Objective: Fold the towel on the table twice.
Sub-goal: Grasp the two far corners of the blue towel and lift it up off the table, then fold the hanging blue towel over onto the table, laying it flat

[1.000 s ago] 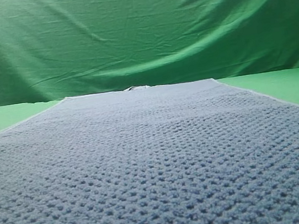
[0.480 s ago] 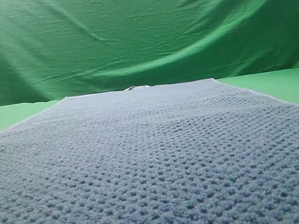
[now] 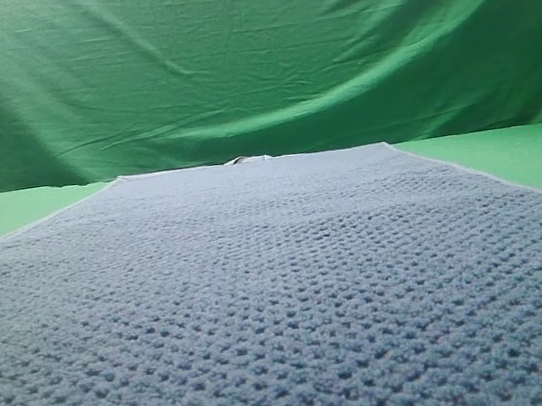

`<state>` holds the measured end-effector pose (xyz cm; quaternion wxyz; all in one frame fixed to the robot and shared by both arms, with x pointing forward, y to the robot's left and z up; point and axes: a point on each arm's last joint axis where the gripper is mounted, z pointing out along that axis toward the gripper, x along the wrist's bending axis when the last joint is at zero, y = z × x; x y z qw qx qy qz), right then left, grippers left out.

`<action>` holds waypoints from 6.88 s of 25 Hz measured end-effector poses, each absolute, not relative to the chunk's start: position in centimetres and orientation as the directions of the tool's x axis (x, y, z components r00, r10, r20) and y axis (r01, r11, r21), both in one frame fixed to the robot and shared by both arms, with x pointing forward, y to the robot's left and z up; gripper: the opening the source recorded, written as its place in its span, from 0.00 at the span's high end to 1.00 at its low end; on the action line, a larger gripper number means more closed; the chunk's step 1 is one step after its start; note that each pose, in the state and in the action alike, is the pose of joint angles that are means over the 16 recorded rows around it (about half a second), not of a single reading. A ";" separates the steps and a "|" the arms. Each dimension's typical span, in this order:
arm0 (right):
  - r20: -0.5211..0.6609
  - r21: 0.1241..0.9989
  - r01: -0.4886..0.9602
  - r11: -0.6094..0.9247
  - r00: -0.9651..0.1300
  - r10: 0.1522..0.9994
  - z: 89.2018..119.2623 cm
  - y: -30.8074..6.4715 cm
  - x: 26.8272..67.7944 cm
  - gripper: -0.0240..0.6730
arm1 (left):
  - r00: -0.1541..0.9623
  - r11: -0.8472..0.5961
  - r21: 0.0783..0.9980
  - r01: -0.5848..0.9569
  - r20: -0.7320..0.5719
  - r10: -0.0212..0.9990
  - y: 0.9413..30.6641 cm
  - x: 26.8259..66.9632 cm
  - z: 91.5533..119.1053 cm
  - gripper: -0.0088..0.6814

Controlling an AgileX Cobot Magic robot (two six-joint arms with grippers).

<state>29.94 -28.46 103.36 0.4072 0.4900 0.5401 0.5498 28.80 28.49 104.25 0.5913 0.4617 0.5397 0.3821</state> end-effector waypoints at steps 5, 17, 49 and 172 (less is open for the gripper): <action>0.077 0.986 0.160 -0.043 -0.209 0.975 104.7 -28.1 30.8 0.97 | 0.166 0.298 0.953 0.064 -0.304 0.938 28.1 28.8 105.9 0.99; 0.004 0.936 0.341 0.087 -0.258 0.966 108.0 -27.4 33.9 0.97 | 0.227 0.249 0.932 0.264 -0.311 0.923 27.4 31.2 109.1 0.99; 0.039 0.355 0.904 0.239 -0.270 0.962 102.4 -19.2 56.6 0.87 | 0.186 -0.093 0.547 0.832 -0.117 0.976 23.4 56.6 101.7 0.92; 0.070 0.579 0.752 0.315 -0.431 0.900 110.4 -18.7 45.5 0.97 | 0.140 0.042 0.677 0.734 -0.211 0.967 23.6 42.5 109.8 0.99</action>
